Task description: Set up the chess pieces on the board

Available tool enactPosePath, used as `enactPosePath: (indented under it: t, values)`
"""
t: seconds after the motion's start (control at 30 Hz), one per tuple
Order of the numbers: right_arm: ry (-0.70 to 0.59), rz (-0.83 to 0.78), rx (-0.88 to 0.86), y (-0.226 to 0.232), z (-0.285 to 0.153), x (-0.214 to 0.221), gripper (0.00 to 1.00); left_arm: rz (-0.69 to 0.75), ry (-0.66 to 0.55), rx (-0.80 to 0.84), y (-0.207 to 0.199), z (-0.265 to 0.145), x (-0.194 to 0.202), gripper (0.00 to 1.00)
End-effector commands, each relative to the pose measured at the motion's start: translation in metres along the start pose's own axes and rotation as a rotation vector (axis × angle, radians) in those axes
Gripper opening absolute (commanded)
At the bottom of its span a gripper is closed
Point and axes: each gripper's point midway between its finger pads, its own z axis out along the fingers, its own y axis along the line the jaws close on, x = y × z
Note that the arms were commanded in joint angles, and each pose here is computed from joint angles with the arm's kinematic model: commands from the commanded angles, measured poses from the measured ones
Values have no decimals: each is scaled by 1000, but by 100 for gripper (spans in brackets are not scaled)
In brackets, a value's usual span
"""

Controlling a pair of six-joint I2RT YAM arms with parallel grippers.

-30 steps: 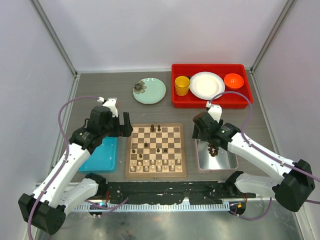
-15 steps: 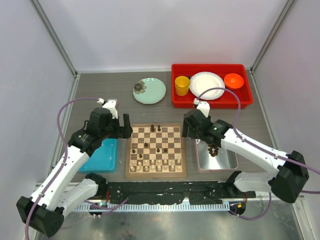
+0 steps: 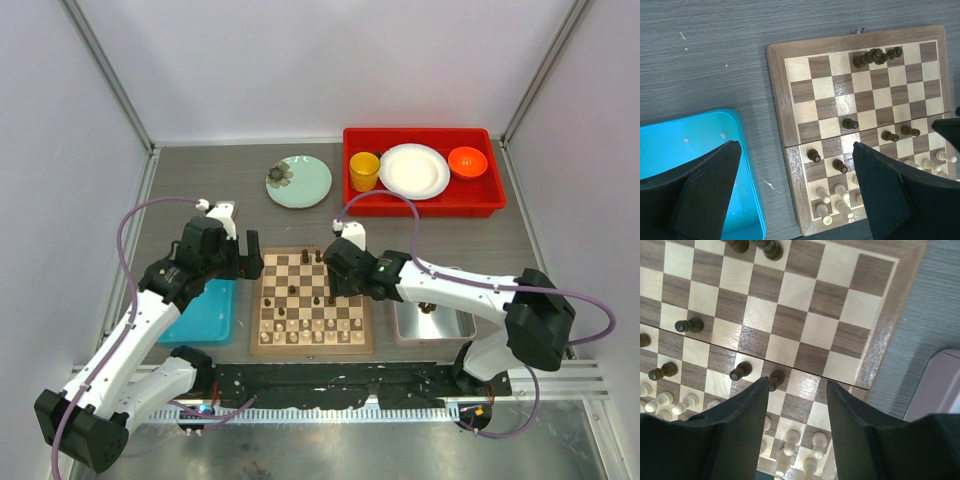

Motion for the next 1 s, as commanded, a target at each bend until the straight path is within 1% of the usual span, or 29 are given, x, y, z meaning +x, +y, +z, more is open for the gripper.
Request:
enactPosePath:
  t: [0.0, 0.43, 0.73, 0.97]
  values:
    - [-20, -7, -29, 23, 5, -11, 54, 4, -15, 9, -2, 0, -3, 98]
    - [40, -5, -71, 37, 16, 6, 53, 9, -11, 18, -3, 1, -2, 99]
    - [78, -11, -93, 43, 21, 14, 46, 12, -7, 19, -4, 2, -2, 99]
    - [94, -14, -98, 44, 22, 19, 43, 12, -2, 20, -4, 3, -1, 99]
